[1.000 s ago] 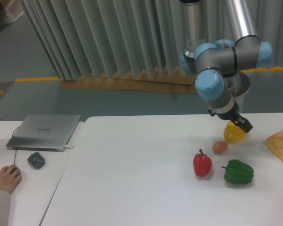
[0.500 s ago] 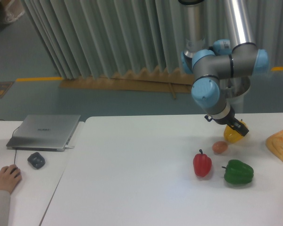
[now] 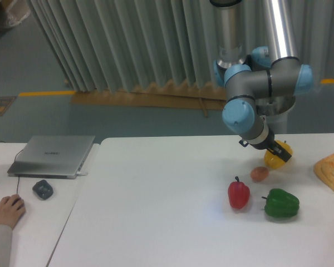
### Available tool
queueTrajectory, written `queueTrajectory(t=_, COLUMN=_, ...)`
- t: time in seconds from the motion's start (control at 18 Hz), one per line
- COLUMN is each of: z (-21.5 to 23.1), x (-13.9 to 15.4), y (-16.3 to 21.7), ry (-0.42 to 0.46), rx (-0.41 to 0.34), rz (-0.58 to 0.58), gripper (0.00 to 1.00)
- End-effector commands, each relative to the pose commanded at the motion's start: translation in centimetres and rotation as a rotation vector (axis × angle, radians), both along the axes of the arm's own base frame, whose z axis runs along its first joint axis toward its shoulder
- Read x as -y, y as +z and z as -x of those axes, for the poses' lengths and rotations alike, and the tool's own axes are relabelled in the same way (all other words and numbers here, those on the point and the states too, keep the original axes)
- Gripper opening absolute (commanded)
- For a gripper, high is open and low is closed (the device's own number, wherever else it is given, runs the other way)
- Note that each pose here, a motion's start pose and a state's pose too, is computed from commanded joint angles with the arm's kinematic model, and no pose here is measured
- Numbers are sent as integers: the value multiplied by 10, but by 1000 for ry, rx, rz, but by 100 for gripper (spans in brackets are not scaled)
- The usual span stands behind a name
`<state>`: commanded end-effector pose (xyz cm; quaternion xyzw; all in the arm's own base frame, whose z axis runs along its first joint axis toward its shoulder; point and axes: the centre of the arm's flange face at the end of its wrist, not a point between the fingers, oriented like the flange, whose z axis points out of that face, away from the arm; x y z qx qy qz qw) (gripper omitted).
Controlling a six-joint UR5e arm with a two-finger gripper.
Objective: Place the yellow pepper in a basket
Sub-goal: 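Rotate the wrist while holding the yellow pepper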
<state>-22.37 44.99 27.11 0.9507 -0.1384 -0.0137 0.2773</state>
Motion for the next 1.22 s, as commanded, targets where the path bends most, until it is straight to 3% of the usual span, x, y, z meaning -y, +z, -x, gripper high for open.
queueTrajectory(t=0.67, z=-3, x=-9, y=-19, ry=26, rx=-53, rz=44, gripper=100)
queueTrajectory(t=0.72, z=-2, x=-8, y=-18, ry=28, rx=-54, rz=42, gripper=95)
queueTrajectory(t=0.78, z=-2, x=-9, y=-17, ry=28, rx=-56, rz=40, gripper=79)
queueTrajectory(t=0.94, z=1, x=-9, y=-15, ry=21, rx=-55, rz=42, gripper=59)
queueTrajectory(t=1.11, z=3, x=-10, y=-11, ry=22, rx=-57, rz=38, gripper=54)
queueTrajectory(t=1.22, z=13, x=-16, y=12, ry=25, rx=-49, rz=35, gripper=53)
